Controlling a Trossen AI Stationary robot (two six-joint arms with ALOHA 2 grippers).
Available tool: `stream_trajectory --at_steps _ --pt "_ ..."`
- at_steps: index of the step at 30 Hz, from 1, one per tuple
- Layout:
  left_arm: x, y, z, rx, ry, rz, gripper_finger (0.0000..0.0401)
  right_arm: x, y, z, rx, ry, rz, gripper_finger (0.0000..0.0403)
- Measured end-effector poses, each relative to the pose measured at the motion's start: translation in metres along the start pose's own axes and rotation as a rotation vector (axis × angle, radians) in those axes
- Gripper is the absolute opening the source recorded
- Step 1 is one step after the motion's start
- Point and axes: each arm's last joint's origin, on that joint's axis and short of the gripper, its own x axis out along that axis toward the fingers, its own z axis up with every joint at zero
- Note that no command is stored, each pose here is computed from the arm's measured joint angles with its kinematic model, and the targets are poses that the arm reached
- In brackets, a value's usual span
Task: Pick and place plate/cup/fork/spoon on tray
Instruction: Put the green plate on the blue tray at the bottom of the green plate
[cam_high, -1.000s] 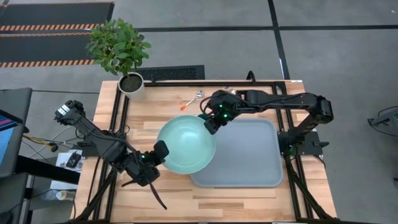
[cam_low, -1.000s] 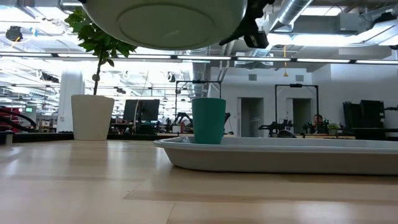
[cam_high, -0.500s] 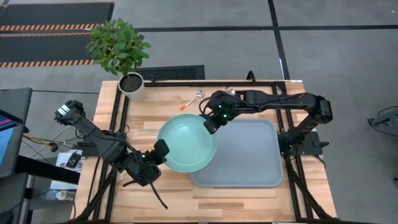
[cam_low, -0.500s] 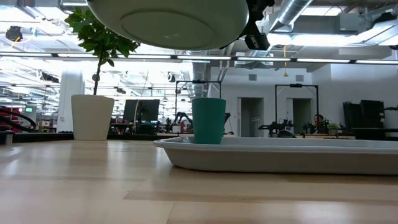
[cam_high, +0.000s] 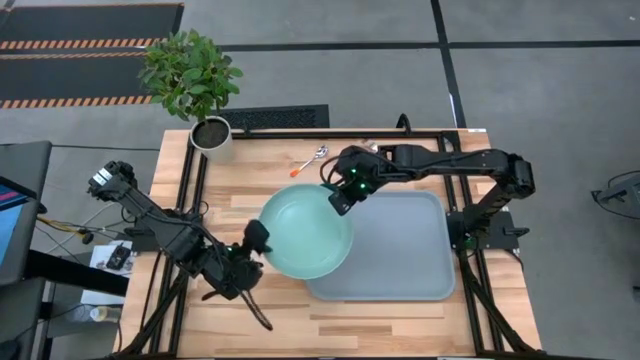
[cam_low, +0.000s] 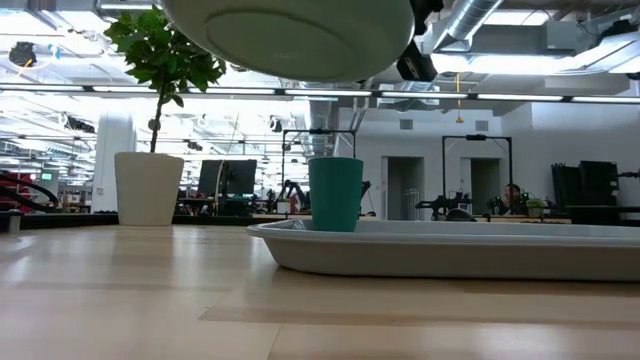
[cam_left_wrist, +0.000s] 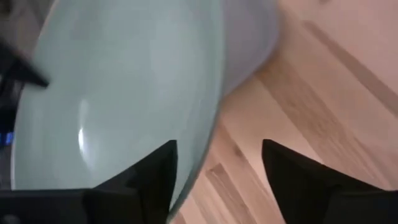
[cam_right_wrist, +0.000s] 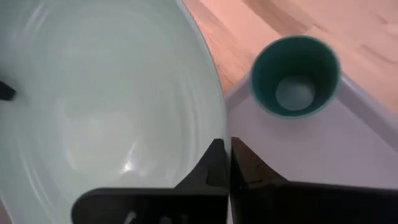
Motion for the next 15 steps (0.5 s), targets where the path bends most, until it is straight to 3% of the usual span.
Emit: stream_trajectory --at_steps 5,15 --pt "-0.006 0.005 0.001 -0.121 0.006 0.047 0.0250 -0.002 -0.010 0.006 0.017 -0.007 -0.029 0.0003" --pt "-0.021 0.014 -0.005 -0.273 0.075 0.073 0.0243 -0.036 -0.034 0.007 0.034 -0.012 -0.148 0.0003"
